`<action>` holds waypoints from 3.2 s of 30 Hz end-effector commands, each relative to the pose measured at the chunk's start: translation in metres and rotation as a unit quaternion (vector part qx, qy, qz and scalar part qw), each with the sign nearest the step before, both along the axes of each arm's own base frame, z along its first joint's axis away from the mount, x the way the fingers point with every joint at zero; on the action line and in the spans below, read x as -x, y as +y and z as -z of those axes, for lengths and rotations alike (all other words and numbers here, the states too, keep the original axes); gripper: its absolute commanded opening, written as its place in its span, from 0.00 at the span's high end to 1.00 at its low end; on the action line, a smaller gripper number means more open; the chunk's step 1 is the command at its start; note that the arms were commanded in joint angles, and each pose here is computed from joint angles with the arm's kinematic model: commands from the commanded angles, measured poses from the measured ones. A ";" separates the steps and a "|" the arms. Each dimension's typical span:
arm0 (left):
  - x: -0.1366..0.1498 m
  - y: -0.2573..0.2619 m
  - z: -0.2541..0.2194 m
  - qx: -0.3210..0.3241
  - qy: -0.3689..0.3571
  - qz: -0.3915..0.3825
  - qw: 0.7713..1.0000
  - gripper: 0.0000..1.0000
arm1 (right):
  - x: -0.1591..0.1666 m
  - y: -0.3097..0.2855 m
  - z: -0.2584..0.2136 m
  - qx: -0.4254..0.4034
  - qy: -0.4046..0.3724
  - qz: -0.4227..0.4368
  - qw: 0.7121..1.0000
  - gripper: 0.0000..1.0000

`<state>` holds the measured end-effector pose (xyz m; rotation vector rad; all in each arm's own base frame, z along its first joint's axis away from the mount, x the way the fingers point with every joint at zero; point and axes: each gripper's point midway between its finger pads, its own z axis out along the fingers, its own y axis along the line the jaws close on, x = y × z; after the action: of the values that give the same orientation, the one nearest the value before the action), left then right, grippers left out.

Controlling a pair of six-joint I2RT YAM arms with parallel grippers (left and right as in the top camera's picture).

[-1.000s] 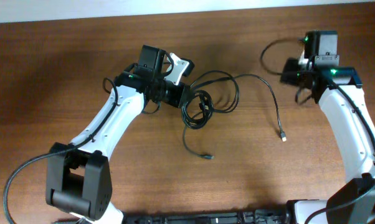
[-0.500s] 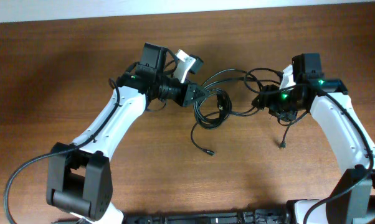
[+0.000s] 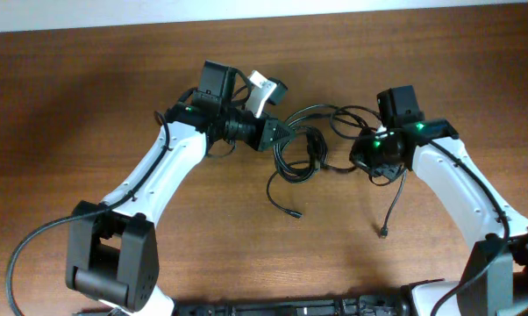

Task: Untangle cables

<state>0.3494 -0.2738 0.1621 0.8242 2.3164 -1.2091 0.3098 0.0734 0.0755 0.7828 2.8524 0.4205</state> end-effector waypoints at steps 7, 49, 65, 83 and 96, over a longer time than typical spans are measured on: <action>-0.023 0.082 0.058 -0.266 -0.016 -0.146 0.953 1.00 | -0.019 -0.134 -0.014 0.280 -0.047 0.132 0.950 0.96; 0.004 -0.003 -0.011 0.019 0.026 -0.011 0.999 1.00 | -0.014 0.081 -0.044 -0.110 -0.015 -0.114 0.987 0.69; 0.001 -0.001 -0.008 0.008 0.021 -0.020 1.000 1.00 | -0.005 0.105 -0.059 -0.193 -0.003 -0.131 0.972 0.67; 0.012 -0.009 -0.021 0.052 0.062 -0.001 0.997 1.00 | -0.032 0.037 -0.031 0.018 -0.037 -0.049 0.998 0.96; -0.018 -0.001 -0.029 0.049 0.026 -0.058 0.997 1.00 | -0.021 0.045 -0.030 0.015 -0.038 -0.155 0.987 0.52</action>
<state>0.3600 -0.2789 0.1723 0.6698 2.3324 -1.2818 0.3272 0.1181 0.1078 0.2403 2.9095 0.4453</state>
